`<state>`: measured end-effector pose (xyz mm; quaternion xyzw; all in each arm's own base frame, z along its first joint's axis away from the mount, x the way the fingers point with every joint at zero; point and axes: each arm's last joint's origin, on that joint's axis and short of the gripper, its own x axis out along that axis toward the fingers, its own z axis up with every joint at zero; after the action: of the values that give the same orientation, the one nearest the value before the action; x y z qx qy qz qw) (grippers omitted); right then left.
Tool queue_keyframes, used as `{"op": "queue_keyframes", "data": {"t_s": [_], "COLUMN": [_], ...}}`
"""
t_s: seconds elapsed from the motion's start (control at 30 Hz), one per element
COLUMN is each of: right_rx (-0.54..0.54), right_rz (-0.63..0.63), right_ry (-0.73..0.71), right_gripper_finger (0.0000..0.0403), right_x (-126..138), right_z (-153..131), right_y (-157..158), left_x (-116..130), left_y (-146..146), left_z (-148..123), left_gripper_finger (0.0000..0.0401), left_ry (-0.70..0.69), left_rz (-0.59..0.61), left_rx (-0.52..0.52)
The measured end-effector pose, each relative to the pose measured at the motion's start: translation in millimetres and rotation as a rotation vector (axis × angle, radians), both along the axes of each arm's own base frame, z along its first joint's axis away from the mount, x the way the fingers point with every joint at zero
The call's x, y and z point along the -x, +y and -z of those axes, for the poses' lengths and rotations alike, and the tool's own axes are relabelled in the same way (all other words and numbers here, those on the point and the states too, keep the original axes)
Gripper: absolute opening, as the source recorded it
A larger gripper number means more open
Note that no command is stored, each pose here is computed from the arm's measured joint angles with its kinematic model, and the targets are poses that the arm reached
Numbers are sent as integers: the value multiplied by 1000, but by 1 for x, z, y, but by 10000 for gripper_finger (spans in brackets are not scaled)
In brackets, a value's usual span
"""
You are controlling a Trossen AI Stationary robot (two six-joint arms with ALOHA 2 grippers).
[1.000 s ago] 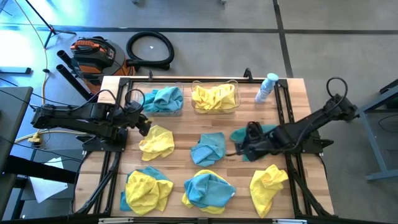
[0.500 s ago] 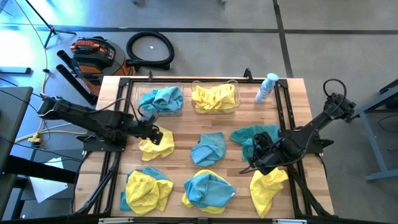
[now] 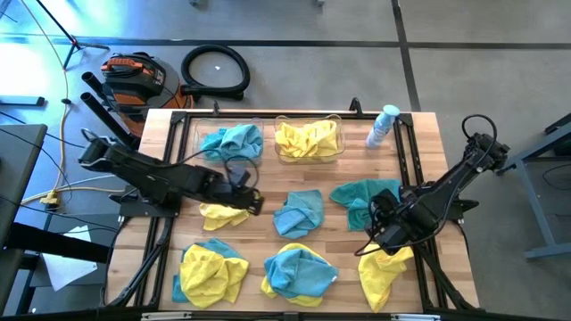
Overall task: Sort microfiber towel by color & place in baskets
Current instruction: Put the blue towel into the left transparent bin
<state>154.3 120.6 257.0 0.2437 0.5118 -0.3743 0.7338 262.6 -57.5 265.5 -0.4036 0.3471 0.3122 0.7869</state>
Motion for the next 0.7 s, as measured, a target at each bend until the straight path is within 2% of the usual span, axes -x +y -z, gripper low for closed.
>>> {"op": "queue_keyframes", "data": {"t_s": [0.1, 0.3, 0.43, 0.7], "right_rx": [29, 101, 122, 136], "right_rz": [-30, -76, -115, -172], "right_ry": [-11, -49, -44, -23], "right_gripper_finger": [0, 0, 0, 0], "right_x": [-1, -2, -3, -2], "right_z": [0, -1, -2, -2], "right_y": [-1, -2, -2, -2], "left_x": [-19, -56, -79, -115], "left_y": [-3, 0, 1, -8], "left_z": [-1, 10, 26, 70], "left_gripper_finger": [26, 25, 39, 78], "left_ry": [-23, -132, -201, -227], "left_rz": [-28, 6, -4, 92], "left_rx": [20, -2, 18, 113]}}
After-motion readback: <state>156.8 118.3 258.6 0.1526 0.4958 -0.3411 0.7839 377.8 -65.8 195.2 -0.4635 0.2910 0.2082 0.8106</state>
